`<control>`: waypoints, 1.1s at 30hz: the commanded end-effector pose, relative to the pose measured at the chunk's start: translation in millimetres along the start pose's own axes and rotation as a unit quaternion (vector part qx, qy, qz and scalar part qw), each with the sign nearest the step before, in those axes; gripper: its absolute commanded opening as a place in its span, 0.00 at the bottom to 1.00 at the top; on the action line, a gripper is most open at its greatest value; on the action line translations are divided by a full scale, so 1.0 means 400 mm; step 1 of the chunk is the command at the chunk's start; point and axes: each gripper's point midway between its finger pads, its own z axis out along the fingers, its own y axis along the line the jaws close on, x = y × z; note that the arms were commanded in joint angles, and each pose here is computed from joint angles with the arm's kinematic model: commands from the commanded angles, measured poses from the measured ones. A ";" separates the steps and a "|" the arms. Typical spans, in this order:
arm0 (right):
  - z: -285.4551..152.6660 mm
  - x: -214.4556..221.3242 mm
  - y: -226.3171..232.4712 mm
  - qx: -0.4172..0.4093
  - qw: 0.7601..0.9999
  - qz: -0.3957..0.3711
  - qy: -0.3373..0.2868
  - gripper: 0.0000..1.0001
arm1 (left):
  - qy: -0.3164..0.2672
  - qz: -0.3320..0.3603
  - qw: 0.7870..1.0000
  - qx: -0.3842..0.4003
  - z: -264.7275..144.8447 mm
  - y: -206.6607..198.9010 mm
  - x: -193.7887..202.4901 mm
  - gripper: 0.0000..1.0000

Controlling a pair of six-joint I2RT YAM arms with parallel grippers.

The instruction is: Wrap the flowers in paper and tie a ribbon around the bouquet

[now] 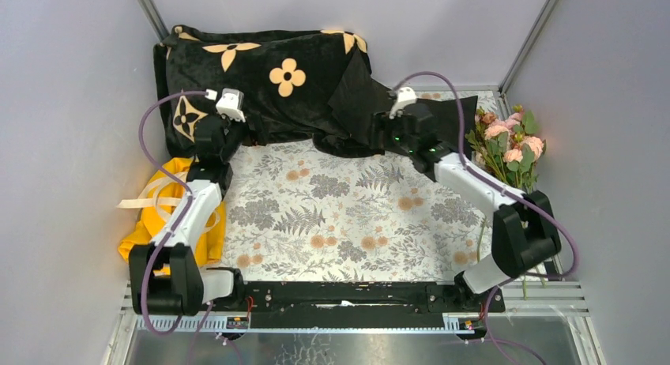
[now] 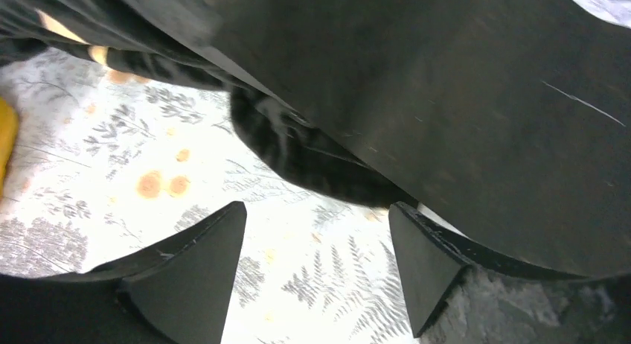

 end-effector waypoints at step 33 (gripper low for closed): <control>0.379 -0.219 0.197 0.205 0.959 -0.168 -0.096 0.52 | 0.146 -0.101 0.972 0.151 -0.075 -0.157 0.096 0.77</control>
